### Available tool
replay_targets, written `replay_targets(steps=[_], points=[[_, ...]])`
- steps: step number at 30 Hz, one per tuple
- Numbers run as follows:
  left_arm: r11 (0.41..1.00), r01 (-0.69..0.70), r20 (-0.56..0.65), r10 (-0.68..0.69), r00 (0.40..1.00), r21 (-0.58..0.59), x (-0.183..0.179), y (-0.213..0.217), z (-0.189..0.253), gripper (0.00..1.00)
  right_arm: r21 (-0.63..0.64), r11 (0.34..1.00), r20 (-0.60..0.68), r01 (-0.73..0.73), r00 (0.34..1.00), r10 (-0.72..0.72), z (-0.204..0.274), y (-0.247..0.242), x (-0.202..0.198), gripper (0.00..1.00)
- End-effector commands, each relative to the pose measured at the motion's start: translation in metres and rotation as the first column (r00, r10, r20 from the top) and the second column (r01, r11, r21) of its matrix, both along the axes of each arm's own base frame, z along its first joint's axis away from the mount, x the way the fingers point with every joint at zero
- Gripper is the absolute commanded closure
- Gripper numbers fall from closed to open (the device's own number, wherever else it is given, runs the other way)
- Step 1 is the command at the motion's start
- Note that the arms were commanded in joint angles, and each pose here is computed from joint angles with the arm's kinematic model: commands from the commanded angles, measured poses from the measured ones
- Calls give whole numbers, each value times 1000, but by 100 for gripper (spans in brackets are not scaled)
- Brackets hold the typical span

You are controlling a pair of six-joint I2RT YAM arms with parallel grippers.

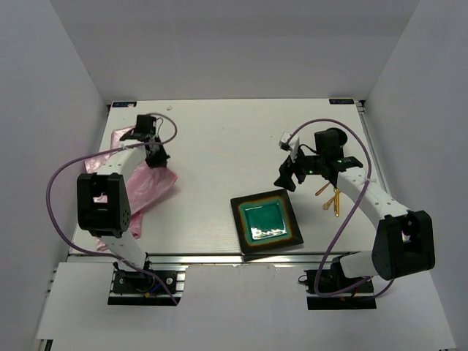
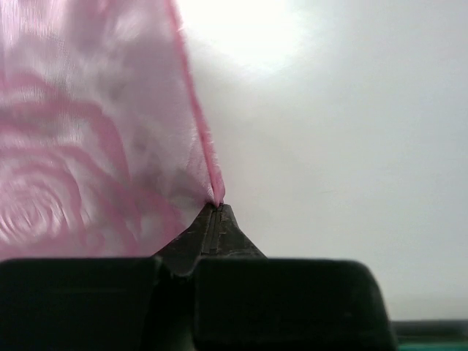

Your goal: Set the dinner table for one person

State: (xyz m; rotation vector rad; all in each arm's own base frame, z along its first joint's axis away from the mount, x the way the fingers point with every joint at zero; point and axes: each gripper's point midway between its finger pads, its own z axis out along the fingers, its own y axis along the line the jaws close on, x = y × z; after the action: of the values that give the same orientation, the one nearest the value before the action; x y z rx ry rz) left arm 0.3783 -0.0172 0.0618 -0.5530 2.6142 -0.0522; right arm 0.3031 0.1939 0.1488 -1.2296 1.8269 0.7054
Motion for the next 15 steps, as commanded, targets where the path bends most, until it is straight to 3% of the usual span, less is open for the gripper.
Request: replay_targets(steps=[1,6,8,9,11,12,13,15], points=[[974,140,187,-106,977,-180,50,-72,67,100,21,1000,59,9,998,-10,16,-2,5,18],[900,336,340,-235,910,-279,87,-188,128,100,45,997,75,66,995,-69,27,-12,12,19],[860,405,336,-300,893,-310,86,-245,120,100,65,993,87,98,991,-104,35,-19,18,19],[838,441,383,-311,870,-321,94,-267,138,100,71,991,84,111,990,-117,36,-22,19,19],[792,486,350,-366,862,-369,90,-315,114,100,69,988,89,136,986,-142,38,-29,22,19],[768,516,386,-376,842,-379,94,-333,128,87,67,987,88,145,985,-151,36,-31,22,19],[754,524,339,-411,846,-396,89,-350,105,62,60,985,85,160,983,-165,33,-35,24,19],[743,541,348,-425,836,-394,89,-361,109,56,51,983,77,177,980,-181,29,-38,25,18]])
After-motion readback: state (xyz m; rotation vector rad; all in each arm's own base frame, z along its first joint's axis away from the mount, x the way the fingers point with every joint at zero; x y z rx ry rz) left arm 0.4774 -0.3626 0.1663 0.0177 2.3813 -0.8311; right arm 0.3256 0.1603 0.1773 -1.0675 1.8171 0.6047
